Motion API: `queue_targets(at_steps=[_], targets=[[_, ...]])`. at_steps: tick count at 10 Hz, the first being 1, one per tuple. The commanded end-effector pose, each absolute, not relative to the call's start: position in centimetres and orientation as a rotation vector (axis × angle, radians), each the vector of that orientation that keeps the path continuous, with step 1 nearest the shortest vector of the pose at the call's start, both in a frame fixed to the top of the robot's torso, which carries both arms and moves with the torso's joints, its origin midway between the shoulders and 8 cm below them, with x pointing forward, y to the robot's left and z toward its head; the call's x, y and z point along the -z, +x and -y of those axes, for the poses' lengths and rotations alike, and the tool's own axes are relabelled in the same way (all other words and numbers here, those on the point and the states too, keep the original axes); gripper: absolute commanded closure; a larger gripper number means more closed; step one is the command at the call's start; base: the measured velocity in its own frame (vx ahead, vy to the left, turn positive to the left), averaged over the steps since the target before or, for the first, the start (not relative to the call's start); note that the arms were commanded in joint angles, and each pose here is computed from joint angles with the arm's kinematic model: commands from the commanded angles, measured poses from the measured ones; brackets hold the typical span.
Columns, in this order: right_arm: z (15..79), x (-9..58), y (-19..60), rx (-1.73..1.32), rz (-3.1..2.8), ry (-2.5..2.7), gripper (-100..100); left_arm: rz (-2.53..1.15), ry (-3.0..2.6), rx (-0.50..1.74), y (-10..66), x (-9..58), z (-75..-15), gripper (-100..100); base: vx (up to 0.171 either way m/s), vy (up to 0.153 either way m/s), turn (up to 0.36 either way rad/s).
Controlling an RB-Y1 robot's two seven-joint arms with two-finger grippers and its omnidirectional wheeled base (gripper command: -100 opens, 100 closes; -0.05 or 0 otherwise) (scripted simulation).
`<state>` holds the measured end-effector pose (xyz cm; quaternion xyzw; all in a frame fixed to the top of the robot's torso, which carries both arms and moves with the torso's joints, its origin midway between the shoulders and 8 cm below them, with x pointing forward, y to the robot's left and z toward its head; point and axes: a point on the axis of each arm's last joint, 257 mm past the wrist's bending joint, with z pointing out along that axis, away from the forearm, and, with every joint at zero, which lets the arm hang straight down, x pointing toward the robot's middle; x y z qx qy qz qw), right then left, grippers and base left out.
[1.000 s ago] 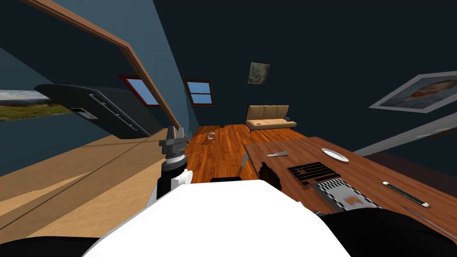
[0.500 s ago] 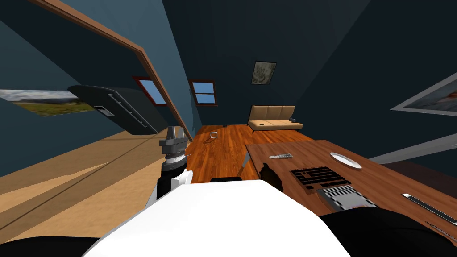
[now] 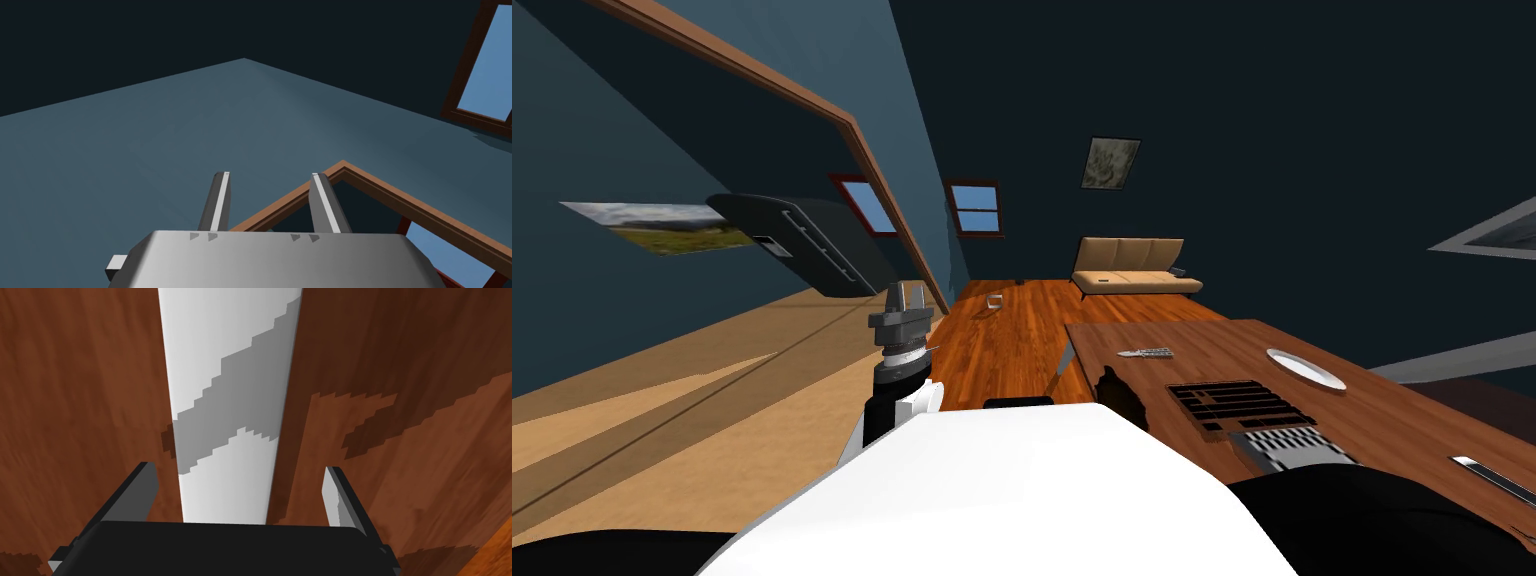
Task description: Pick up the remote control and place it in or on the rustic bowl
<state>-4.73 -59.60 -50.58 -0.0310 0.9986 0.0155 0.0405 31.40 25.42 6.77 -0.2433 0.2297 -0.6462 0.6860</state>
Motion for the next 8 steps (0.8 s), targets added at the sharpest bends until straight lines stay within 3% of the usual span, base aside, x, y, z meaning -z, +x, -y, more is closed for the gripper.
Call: queue_targets(at_steps=[1,3,5,8], targets=[[59.7,50.6,-4.4,-0.051,-3.044,-0.044,-100,-0.514,-0.545,1.447,31.4,-6.8,-25.4,0,-0.005,0.001,-0.027],[59.4,50.7,-6.9,-0.038,-3.084,-0.045,-100,-0.514,-0.545,1.447,31.4,-6.8,-25.4,0,-0.038,-0.002,0.220],[59.4,50.7,-6.2,-0.037,-3.059,0.031,-100,-0.515,-0.545,1.447,31.4,-6.8,-25.4,0,-0.018,-0.006,-0.033],[59.2,50.7,-8.6,-0.017,-3.092,0.074,-100,-0.514,-0.545,1.447,31.4,-6.8,-25.4,0,-0.041,-0.004,0.142]])
